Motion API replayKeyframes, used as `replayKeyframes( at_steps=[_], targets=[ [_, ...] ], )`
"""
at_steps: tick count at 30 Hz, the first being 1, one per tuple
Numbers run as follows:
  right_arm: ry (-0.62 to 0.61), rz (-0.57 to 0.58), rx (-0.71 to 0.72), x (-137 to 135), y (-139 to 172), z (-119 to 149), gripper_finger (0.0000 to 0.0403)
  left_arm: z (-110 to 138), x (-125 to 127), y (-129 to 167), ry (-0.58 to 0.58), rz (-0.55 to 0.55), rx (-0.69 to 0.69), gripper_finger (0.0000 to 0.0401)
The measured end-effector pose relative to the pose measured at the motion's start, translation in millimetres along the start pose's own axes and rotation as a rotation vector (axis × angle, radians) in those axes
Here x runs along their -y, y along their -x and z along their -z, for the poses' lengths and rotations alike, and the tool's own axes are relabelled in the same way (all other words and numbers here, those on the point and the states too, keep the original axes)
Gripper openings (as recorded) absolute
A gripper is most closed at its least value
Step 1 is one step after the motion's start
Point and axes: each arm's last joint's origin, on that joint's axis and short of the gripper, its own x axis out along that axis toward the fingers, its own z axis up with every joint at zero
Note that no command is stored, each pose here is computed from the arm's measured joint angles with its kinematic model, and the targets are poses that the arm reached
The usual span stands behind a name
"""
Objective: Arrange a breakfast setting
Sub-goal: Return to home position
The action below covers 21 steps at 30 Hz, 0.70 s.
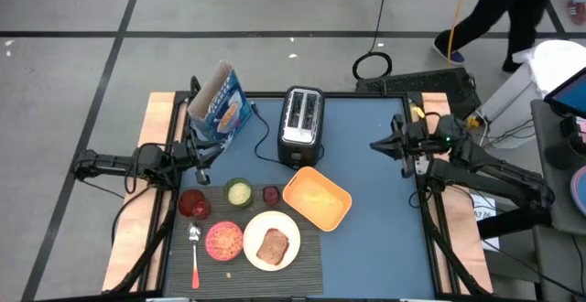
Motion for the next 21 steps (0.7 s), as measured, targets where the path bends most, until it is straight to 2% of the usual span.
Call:
replayKeyframes(
  at_steps=[3, 9, 17, 21],
  targets=[
    [-0.001, 0.007, 0.009, 3, -2, 13, 0.0001, 0, 0, 0, 0.0, 0.0, 0.0, 0.0115],
    [-0.005, 0.129, 0.019, 12, -5, 40, 0.0001, 0, 0, 0, 0.001, 0.0, 0.001, 0.0115],
    [0.03, 0.118, 0.094, 18, -6, 75, 0.0, 0, 0, 0, 0.001, 0.0, 0.001, 0.0115],
    [0.094, 0.098, 0.228, 16, -4, 67, 0.0, 0, 0, 0, 0.001, 0.0, 0.0, 0.0115]
  ],
)
